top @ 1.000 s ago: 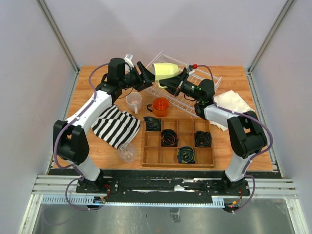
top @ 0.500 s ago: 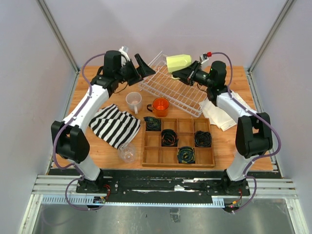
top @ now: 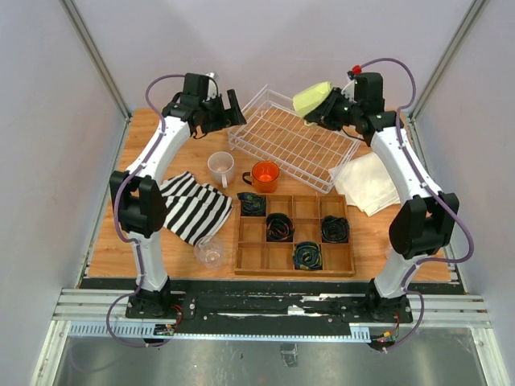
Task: Load the cups into the dish rack
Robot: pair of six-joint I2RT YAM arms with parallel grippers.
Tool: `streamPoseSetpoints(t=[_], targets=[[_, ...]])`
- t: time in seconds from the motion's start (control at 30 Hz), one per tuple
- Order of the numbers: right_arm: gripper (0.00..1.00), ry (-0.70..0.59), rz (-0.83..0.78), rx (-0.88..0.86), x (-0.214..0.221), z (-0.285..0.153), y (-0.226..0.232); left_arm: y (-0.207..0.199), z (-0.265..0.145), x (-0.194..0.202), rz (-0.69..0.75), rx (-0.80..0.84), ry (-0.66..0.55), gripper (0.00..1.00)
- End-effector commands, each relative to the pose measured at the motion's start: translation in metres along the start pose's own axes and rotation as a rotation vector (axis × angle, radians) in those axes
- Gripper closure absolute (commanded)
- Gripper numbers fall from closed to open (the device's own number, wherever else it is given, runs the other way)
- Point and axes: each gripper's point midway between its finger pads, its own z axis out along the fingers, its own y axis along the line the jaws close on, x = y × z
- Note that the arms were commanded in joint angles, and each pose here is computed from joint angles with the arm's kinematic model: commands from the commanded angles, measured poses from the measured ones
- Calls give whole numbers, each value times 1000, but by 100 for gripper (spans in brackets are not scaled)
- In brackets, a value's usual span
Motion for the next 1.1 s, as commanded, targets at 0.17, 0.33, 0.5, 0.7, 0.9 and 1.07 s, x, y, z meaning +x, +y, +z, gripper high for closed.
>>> streamPoseSetpoints(t=[0.17, 0.33, 0.5, 0.7, 0.9, 1.07], targets=[[99, -145, 88, 626, -19, -35, -104, 2, -2, -2, 35, 4, -8, 0], [99, -296, 83, 807, -43, -47, -124, 4, 0, -13, 35, 10, -22, 0], [99, -332, 122, 899, -53, -37, -143, 9, -3, -17, 27, 12, -33, 0], [99, -315, 117, 974, -52, -10, -172, 11, -4, -16, 21, 24, -34, 0], [99, -306, 124, 999, -45, 7, -183, 18, -2, -13, 19, 17, -26, 0], [99, -303, 136, 1017, -38, 15, -188, 26, -2, -11, 12, 11, -18, 0]])
